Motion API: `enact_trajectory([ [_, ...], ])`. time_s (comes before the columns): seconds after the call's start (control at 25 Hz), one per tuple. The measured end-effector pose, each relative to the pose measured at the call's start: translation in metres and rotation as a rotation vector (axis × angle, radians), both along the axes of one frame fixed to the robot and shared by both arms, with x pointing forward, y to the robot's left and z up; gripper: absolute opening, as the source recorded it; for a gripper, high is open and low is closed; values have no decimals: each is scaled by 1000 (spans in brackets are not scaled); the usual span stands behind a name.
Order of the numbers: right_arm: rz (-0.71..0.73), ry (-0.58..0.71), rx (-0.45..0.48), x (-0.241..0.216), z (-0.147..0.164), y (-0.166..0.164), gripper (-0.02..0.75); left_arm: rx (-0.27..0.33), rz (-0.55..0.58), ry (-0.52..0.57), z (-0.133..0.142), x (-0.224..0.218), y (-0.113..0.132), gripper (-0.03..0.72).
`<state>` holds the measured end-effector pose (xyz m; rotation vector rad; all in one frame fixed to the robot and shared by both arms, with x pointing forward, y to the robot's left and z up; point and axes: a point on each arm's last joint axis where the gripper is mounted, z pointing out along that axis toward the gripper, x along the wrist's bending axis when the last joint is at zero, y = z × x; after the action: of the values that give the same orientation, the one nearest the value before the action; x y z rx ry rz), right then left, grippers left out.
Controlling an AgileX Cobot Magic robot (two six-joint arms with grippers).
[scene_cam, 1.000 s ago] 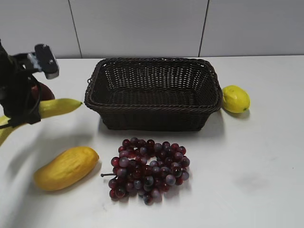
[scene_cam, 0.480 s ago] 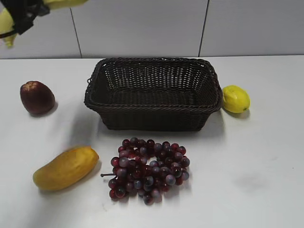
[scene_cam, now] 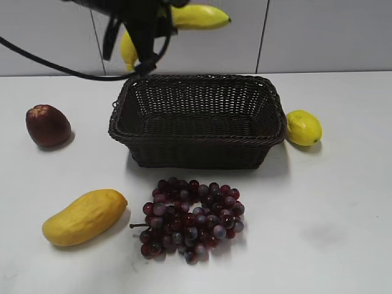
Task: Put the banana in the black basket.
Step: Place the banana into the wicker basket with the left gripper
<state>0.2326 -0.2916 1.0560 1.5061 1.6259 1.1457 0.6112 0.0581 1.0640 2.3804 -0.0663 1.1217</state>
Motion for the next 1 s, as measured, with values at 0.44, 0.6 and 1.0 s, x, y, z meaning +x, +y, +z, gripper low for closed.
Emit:
enact_trajectory([
  [0.44,0,0,0,0,0,0,520,-64,58,212,-79,16,-21,462],
  [0.6,0,0,0,0,0,0,520,-75,61,229,-74,14,-20,602],
  [1.0,0,0,0,0,0,0,520,-306,160,191,19,-9,6,586],
])
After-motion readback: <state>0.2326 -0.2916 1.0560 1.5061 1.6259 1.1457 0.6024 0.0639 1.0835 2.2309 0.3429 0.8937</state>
